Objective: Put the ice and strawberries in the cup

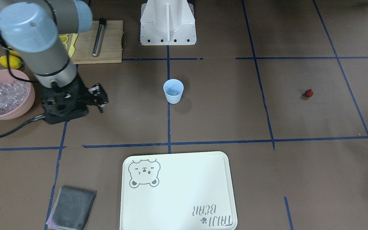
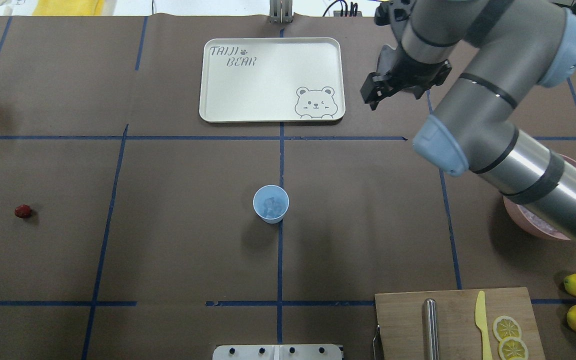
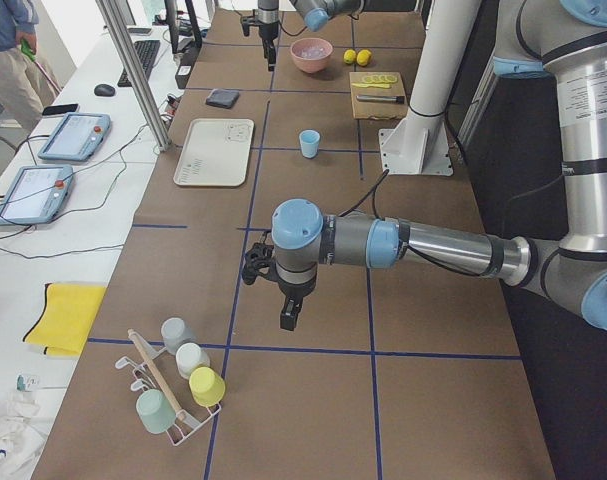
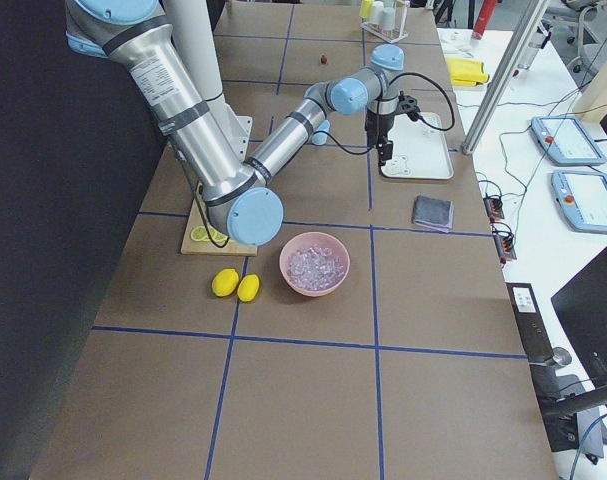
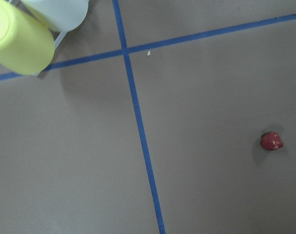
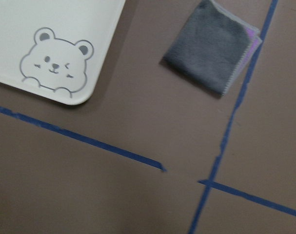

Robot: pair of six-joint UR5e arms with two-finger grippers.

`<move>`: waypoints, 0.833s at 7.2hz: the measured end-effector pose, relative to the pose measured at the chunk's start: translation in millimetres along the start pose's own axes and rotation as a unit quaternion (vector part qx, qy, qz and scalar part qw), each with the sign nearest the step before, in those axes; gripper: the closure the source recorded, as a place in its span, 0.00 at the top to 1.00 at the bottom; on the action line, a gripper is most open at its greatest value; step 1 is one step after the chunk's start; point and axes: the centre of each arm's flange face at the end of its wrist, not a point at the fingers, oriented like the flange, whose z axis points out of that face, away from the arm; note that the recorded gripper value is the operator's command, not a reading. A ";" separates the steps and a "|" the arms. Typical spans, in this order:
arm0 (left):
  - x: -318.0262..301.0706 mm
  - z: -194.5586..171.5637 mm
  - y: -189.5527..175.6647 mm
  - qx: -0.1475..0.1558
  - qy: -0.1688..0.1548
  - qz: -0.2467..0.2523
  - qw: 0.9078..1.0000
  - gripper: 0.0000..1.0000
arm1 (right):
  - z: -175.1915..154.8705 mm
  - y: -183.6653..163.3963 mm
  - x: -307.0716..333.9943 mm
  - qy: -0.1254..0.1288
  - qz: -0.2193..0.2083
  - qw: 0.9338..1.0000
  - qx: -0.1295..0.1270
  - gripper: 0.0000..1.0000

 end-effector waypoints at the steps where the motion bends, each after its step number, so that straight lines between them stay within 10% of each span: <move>1: 2.4 -4.0 -13.3 0.006 0.000 0.005 1.000 1.00 | -8.5 23.3 71.1 -0.002 -0.028 1.000 -0.005 0.99; 3: 10.1 -10.5 -30.2 0.016 0.001 -0.014 1.000 1.00 | -15.8 90.8 203.9 0.002 -0.066 0.998 -0.020 0.99; 6: 63.9 5.2 -51.4 0.004 0.010 0.018 1.000 1.00 | -7.1 232.3 337.0 -0.008 0.013 0.999 -0.033 0.99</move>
